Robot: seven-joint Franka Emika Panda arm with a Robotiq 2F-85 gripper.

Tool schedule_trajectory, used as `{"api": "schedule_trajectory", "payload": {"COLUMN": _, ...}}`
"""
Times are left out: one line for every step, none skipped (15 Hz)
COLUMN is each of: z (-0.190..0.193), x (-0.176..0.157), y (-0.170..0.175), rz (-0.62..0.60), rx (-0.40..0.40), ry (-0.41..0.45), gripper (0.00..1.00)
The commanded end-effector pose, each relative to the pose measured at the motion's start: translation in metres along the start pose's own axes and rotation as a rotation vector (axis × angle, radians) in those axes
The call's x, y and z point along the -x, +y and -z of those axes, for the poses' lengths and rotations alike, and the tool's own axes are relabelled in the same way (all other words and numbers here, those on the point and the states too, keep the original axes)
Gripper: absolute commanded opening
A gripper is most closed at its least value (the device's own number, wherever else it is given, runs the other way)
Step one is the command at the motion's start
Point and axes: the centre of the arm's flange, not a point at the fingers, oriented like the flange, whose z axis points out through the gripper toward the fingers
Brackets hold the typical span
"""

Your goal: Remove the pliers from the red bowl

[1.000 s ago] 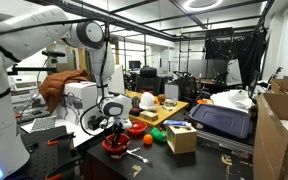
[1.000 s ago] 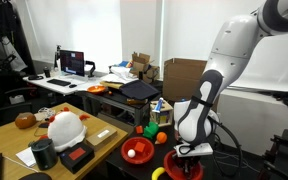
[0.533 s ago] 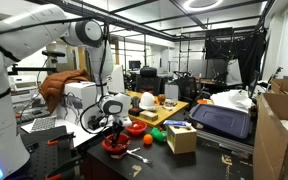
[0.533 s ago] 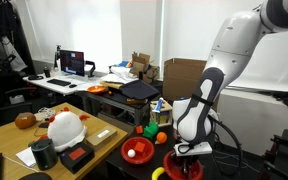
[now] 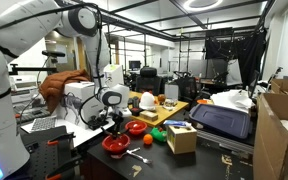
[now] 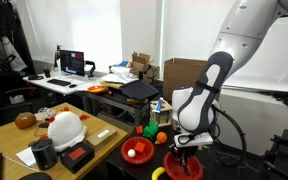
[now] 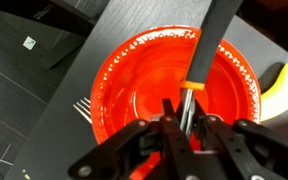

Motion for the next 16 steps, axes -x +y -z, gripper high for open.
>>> {"api": "schedule_trajectory", "payload": {"z": 0.045, "x": 0.002, "y": 0.014, "rz": 0.002, "rx": 0.015, "ry": 0.011, "gripper": 0.05}}
{"api": "schedule_trajectory", "payload": {"z": 0.052, "x": -0.002, "y": 0.016, "rz": 0.001, "rx": 0.009, "ry": 0.018, "gripper": 0.05}}
{"api": "schedule_trajectory", "payload": {"z": 0.058, "x": -0.007, "y": 0.017, "rz": 0.004, "rx": 0.004, "ry": 0.030, "gripper": 0.05}}
{"api": "schedule_trajectory", "payload": {"z": 0.064, "x": -0.012, "y": 0.017, "rz": 0.005, "rx": 0.002, "ry": 0.042, "gripper": 0.05}}
{"api": "schedule_trajectory", "payload": {"z": 0.069, "x": -0.018, "y": 0.018, "rz": 0.005, "rx": 0.002, "ry": 0.055, "gripper": 0.05}}
{"api": "schedule_trajectory", "payload": {"z": 0.076, "x": -0.026, "y": 0.017, "rz": 0.005, "rx": -0.002, "ry": 0.073, "gripper": 0.05}}
{"api": "schedule_trajectory", "payload": {"z": 0.082, "x": -0.035, "y": 0.017, "rz": 0.001, "rx": -0.004, "ry": 0.090, "gripper": 0.05}}
{"api": "schedule_trajectory", "payload": {"z": 0.088, "x": -0.042, "y": 0.017, "rz": 0.000, "rx": -0.006, "ry": 0.105, "gripper": 0.05}}
{"api": "schedule_trajectory", "payload": {"z": 0.093, "x": -0.050, "y": 0.017, "rz": 0.000, "rx": -0.010, "ry": 0.118, "gripper": 0.05}}
{"api": "schedule_trajectory", "payload": {"z": 0.097, "x": -0.057, "y": 0.016, "rz": -0.004, "rx": -0.013, "ry": 0.130, "gripper": 0.05}}
{"api": "schedule_trajectory", "payload": {"z": 0.099, "x": -0.065, "y": 0.016, "rz": -0.007, "rx": -0.018, "ry": 0.140, "gripper": 0.05}}
{"api": "schedule_trajectory", "payload": {"z": 0.101, "x": -0.072, "y": 0.015, "rz": -0.009, "rx": -0.021, "ry": 0.150, "gripper": 0.05}}
{"api": "schedule_trajectory", "payload": {"z": 0.101, "x": -0.079, "y": 0.013, "rz": -0.009, "rx": -0.024, "ry": 0.160, "gripper": 0.05}}
{"api": "schedule_trajectory", "payload": {"z": 0.100, "x": -0.086, "y": 0.012, "rz": -0.011, "rx": -0.028, "ry": 0.173, "gripper": 0.05}}
{"api": "schedule_trajectory", "payload": {"z": 0.098, "x": -0.093, "y": 0.010, "rz": -0.011, "rx": -0.036, "ry": 0.182, "gripper": 0.05}}
{"api": "schedule_trajectory", "payload": {"z": 0.095, "x": -0.101, "y": 0.009, "rz": -0.009, "rx": -0.041, "ry": 0.192, "gripper": 0.05}}
